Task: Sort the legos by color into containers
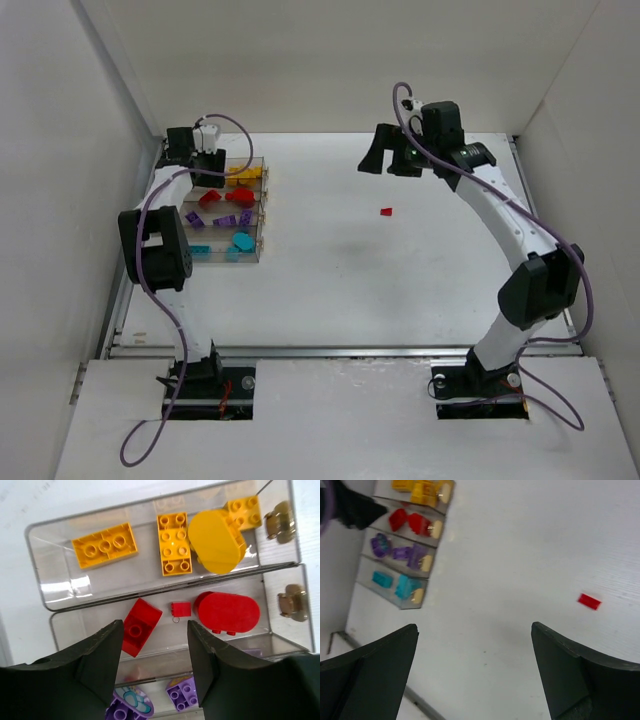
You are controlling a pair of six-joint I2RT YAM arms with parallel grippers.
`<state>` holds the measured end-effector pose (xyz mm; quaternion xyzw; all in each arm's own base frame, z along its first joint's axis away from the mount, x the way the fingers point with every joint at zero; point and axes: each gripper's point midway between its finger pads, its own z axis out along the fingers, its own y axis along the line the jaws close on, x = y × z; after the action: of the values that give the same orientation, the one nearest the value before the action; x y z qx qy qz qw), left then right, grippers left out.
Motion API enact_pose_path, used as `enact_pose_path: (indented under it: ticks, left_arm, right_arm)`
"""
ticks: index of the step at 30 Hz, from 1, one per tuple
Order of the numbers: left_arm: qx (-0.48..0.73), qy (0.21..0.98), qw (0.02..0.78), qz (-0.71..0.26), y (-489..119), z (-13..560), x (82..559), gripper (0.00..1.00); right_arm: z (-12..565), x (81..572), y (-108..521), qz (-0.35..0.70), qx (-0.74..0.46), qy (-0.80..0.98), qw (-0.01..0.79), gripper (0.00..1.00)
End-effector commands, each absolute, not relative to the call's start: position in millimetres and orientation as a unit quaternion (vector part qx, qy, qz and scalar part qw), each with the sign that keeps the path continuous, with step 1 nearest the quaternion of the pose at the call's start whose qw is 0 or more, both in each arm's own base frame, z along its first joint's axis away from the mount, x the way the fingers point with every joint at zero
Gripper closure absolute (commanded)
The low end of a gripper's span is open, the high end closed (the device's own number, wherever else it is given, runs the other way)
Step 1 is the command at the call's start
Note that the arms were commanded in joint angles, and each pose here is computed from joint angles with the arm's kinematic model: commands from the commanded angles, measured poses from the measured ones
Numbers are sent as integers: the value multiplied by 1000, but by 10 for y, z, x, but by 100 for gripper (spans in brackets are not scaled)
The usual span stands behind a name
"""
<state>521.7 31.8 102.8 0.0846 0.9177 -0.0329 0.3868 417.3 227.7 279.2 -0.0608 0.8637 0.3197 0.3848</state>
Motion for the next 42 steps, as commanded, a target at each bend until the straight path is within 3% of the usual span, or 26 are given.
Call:
enact_pose_path:
  ticks: [1, 9, 12, 13, 14, 17, 26, 42]
  left_arm:
    - [97, 879, 465, -26, 254, 1791, 5251, 50]
    - [180, 828, 531, -25, -345, 2465, 5031, 50]
    - [199, 827, 524, -33, -512, 2509, 4897, 50]
    - [204, 831, 517, -37, -563, 2450, 4865, 50]
    - [204, 831, 516, -37, -561, 2483, 4823, 50]
    - [207, 834, 510, -40, -600, 2481, 4749, 50]
    - [208, 835, 507, -51, -635, 2465, 4726, 50]
    - [208, 835, 506, -56, -681, 2488, 4715, 50]
  right_arm:
    - [2315, 4448, 1886, 218, -36, 904, 367, 0]
    - [1353, 4907, 1602, 110, -10, 948, 299, 3]
    - [1135, 4979, 1569, 107, 1, 952, 287, 14]
    - [1091, 5012, 1529, 105, 5, 952, 286, 20]
    - [1007, 4988, 1522, 103, 6, 955, 277, 33]
    - [777, 4945, 1500, 106, 8, 961, 254, 49]
    - [610, 4868, 1501, 108, 12, 965, 240, 49]
    - [393, 4883, 1551, 129, 15, 966, 223, 62]
